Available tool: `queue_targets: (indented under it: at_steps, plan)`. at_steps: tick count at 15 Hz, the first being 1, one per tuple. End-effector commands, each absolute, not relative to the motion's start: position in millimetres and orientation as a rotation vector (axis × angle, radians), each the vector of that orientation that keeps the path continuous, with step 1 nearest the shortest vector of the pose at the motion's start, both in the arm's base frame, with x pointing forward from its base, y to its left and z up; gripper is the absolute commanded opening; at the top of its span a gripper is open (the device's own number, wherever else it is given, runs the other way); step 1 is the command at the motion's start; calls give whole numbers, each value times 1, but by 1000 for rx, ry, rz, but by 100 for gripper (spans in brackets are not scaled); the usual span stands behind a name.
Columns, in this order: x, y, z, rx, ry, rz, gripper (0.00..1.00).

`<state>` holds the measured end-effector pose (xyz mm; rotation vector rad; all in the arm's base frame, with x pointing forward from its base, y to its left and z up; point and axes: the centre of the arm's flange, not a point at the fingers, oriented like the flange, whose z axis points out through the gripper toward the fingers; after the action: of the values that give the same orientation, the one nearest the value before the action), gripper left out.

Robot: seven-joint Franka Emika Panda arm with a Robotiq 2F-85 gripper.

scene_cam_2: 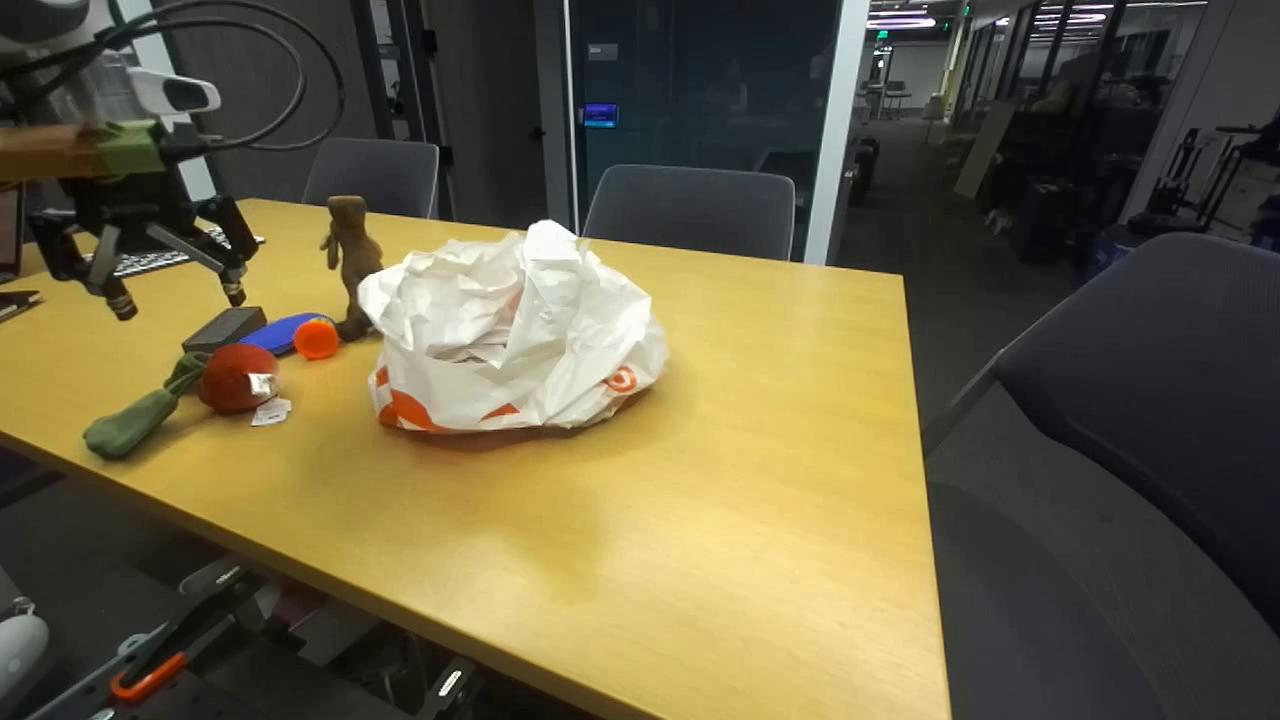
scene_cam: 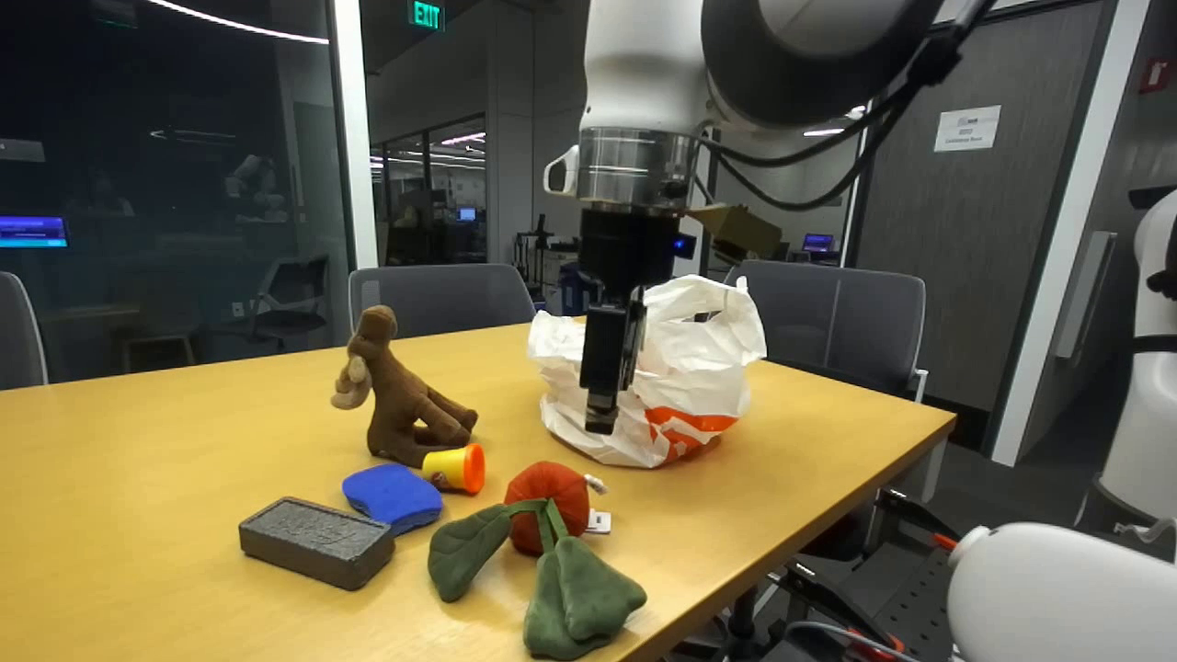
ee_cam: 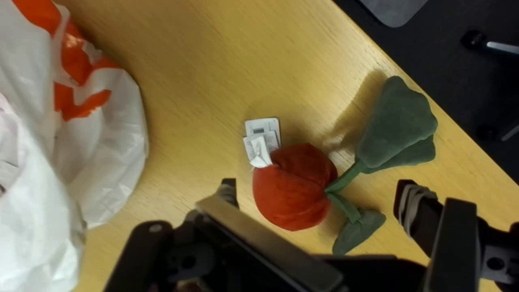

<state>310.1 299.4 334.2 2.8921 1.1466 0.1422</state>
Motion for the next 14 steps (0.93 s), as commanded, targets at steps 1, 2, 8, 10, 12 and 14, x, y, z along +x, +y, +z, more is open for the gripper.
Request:
queue_targets:
  at_steps: [1,2,8,10,12,14]
  plan:
    - [314,314,300,2881,1370,213,100]
    - [315,316,291,2868,1443,222,100]
    - [322,321,232,2807,1676,216,100]
    - [323,327,221,2775,1701,256,100]
    - [325,328,215,2749,1720,267,73]
    - [331,325,212,2730,1721,282,58]
